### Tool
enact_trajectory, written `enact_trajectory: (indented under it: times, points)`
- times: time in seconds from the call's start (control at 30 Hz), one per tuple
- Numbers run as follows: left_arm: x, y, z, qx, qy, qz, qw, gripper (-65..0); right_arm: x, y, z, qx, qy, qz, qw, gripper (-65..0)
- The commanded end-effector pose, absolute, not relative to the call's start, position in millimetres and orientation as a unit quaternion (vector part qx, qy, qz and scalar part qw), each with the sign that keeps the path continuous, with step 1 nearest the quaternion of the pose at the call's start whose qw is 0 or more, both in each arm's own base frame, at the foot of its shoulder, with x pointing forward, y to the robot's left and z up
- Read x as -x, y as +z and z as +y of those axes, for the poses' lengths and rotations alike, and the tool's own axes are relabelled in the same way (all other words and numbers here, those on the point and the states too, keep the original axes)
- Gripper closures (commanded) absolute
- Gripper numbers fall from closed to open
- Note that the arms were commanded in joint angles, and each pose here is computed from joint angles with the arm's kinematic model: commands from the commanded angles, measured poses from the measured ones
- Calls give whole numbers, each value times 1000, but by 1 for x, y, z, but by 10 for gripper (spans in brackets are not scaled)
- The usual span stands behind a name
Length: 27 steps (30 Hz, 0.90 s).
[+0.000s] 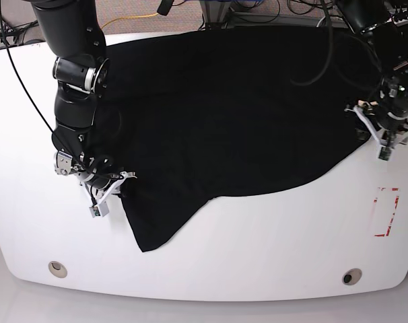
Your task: Fold the T-shirt properly
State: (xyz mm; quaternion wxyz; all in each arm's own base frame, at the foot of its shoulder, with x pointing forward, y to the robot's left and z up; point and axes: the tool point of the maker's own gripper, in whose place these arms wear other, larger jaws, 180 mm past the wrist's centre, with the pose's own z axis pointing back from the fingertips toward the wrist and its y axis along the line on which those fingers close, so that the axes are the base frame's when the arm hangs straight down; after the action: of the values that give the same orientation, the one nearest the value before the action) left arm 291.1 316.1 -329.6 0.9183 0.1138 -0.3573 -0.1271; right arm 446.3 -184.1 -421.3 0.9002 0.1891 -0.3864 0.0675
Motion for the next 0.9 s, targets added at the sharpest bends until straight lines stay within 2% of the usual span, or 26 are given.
enact_trajectory:
  times: [0.0, 0.27, 0.43, 0.8, 0.87]
  points:
    - [-297, -328, 328, -105, -105, -368, 918, -435, -446, -421, -191, -175, 78, -372, 908, -68]
    - [-294, -355, 366, -72, -18, -341, 937, -418, -446, -421, -191, -175, 78, -372, 908, -68]
    - [-296, -371, 359, -15, 7, -346, 938, -417, -446, -421, -191, -175, 78, -372, 908, -68]
    - [-297, -398, 353, 21, 18, -315, 949, -413, -446, -421, -191, -175, 78, -372, 908, -68]
    - [-297, -399, 352, 22, 18, -315, 949, -393, -446, -421, -191, -175, 78, -372, 908, -68]
